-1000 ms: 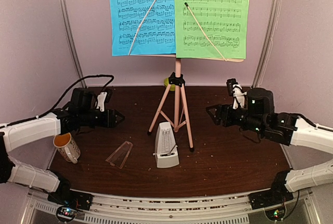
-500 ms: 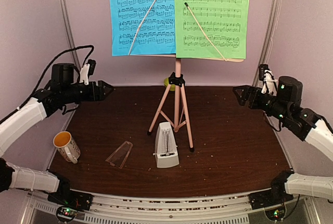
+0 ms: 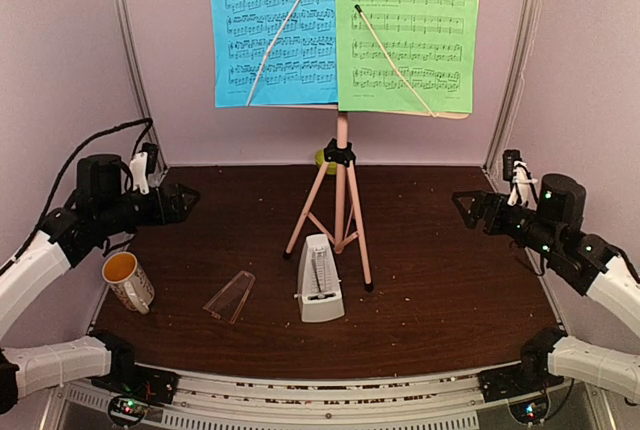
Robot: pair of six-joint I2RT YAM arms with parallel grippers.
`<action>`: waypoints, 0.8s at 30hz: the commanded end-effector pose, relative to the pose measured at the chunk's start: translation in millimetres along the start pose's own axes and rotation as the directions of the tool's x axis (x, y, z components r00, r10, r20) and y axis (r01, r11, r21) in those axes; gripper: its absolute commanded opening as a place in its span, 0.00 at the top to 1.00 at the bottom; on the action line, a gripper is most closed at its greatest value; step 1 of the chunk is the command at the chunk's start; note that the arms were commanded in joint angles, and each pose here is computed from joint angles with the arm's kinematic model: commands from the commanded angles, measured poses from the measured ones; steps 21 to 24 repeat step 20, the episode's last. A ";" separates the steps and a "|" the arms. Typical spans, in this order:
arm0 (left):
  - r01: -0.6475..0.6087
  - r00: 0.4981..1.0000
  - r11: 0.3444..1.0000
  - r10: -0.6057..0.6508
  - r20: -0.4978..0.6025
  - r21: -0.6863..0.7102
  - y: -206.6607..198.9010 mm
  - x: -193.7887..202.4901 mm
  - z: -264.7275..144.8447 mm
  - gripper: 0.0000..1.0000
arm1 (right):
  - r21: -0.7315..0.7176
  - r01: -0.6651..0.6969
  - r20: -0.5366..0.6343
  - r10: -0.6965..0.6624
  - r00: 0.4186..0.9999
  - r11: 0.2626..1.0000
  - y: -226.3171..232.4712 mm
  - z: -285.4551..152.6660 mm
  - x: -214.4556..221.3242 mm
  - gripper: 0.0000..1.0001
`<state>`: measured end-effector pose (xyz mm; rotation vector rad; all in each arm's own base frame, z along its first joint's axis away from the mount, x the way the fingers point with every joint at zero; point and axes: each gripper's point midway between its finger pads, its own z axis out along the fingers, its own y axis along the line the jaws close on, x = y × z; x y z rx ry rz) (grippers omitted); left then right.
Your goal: Set up the instrument practice props
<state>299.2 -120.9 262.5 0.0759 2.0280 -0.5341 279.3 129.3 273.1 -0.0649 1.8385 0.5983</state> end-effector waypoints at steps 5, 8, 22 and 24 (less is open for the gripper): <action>0.120 0.993 0.979 -0.121 0.003 -0.165 44.2 46.2 2.3 0.02 | 0.005 -0.036 -0.032 0.037 0.999 0.999 -17.6 1.6 45.5 0.00; 0.128 0.990 0.973 -0.137 -0.035 -0.193 52.5 63.2 10.1 0.02 | 0.016 -0.041 -0.055 0.042 0.998 0.999 -24.4 5.1 62.0 0.00; 0.155 0.984 0.955 -0.171 -0.042 -0.251 62.7 64.1 22.4 0.02 | 0.041 -0.050 -0.055 0.053 0.997 0.998 -34.9 5.7 78.1 0.00; 0.155 0.984 0.955 -0.171 -0.042 -0.251 62.7 64.1 22.4 0.02 | 0.041 -0.050 -0.055 0.053 0.997 0.998 -34.9 5.7 78.1 0.00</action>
